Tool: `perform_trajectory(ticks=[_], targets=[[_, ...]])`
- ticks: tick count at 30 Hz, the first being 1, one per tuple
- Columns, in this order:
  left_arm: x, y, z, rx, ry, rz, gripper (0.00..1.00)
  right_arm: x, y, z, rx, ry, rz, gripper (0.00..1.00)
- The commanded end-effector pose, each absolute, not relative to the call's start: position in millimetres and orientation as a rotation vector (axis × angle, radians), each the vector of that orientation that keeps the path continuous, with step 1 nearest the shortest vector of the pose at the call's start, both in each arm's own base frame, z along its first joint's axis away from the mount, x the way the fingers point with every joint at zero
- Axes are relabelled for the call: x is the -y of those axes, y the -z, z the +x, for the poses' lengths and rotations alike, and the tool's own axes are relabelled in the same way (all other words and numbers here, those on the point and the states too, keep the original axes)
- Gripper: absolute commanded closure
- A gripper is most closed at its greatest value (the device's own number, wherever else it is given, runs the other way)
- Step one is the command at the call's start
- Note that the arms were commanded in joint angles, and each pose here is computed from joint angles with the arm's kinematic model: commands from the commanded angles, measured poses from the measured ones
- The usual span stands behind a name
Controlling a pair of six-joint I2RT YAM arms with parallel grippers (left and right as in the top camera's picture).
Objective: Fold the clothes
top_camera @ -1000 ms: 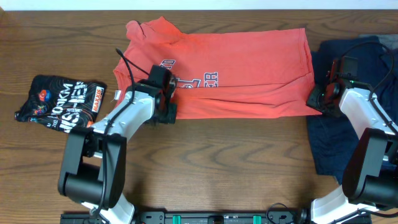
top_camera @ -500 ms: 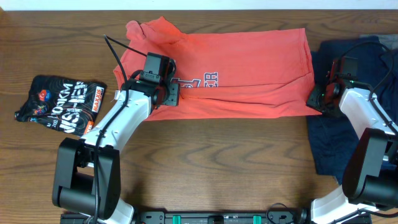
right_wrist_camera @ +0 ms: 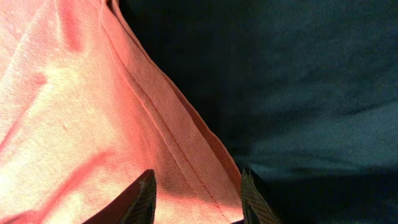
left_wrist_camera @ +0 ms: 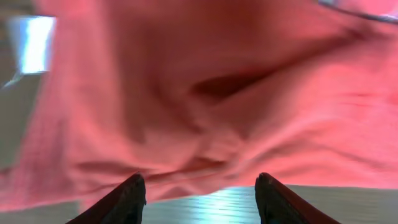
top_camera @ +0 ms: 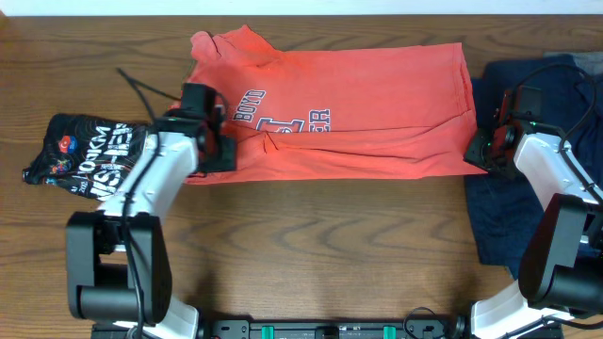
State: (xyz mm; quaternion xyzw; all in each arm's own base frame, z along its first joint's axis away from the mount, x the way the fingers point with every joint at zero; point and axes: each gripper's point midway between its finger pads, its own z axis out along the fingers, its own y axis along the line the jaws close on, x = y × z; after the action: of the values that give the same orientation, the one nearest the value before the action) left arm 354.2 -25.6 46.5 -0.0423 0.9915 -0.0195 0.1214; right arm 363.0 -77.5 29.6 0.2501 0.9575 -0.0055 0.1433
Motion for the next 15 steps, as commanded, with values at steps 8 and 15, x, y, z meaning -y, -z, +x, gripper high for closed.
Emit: perform_trajectory(ticks=[8,15], targets=[[-25.4,-48.4,355.1,-2.863,0.015,-0.356,0.32,76.5,-24.4,357.4,-2.791,0.039,0.705,0.57],[-44.2,-31.8,346.2,-2.887,-0.104,-0.428,0.32,76.0,-23.6,354.8,-2.802,0.04,0.707,0.57]])
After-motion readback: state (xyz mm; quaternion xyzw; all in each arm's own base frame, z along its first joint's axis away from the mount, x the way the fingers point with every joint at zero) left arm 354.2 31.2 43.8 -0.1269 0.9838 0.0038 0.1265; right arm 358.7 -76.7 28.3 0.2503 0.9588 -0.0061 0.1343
